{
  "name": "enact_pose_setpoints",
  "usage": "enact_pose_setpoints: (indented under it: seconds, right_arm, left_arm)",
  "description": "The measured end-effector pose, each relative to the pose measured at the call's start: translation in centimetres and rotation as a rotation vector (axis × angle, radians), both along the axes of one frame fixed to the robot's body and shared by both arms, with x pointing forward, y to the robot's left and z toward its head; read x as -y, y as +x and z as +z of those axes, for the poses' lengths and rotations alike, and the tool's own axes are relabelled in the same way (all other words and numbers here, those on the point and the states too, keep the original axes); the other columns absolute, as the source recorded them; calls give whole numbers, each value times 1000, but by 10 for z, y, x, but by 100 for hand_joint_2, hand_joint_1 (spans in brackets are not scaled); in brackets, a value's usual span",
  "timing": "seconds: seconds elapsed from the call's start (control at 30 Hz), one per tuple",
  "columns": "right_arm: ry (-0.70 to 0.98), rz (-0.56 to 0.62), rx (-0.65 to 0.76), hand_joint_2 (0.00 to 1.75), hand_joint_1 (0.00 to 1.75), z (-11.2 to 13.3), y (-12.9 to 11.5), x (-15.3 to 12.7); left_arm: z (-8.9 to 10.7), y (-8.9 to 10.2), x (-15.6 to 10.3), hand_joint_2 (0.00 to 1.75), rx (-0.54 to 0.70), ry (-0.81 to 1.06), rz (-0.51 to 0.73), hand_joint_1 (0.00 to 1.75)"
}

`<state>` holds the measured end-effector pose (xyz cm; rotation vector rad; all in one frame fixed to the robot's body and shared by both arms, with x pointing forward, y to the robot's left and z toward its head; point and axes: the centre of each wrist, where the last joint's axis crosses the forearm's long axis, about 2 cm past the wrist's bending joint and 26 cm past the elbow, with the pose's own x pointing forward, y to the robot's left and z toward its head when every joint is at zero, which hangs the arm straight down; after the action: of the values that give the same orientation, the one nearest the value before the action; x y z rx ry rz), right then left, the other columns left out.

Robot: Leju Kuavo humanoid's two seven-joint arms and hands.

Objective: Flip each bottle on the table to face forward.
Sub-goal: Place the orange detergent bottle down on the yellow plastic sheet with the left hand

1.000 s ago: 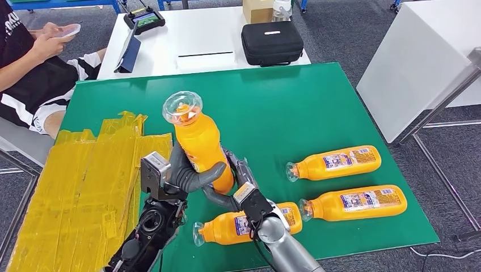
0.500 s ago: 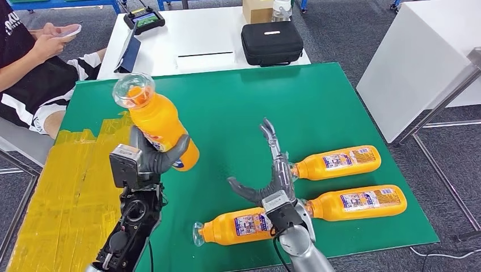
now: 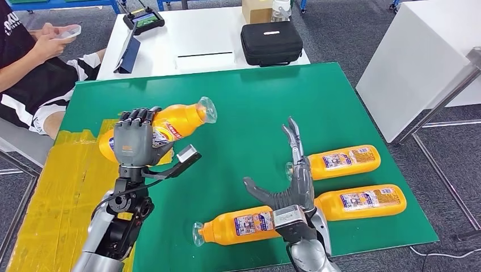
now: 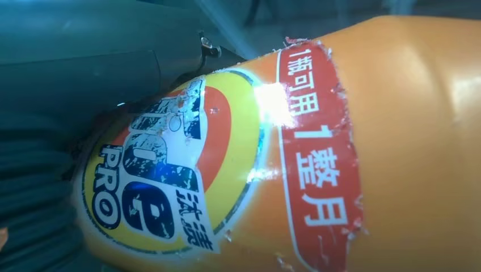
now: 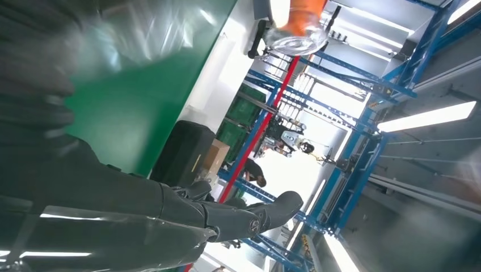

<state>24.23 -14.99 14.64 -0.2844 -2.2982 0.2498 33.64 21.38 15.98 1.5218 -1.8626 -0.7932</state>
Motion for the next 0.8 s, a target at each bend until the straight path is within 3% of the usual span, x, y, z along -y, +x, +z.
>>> enact_pose_setpoints:
  seconds: [0.1, 0.27, 0.43, 0.8]
  right_arm:
    - [1, -3, 8, 175, 0, 2, 0, 1]
    - [-24, -19, 21, 175, 0, 4, -2, 3]
    - [-39, -22, 11, 175, 0, 1, -4, 7]
    - [-66, 6, -27, 175, 0, -7, -10, 16]
  left_arm:
    - [-2, 2, -3, 175, -29, -57, 23, 175]
    - [-4, 16, -1, 175, -164, -28, 214, 175]
    - [-25, 27, -7, 175, -251, 157, 188, 175]
    - [-76, 36, -89, 175, -593, 387, 309, 175]
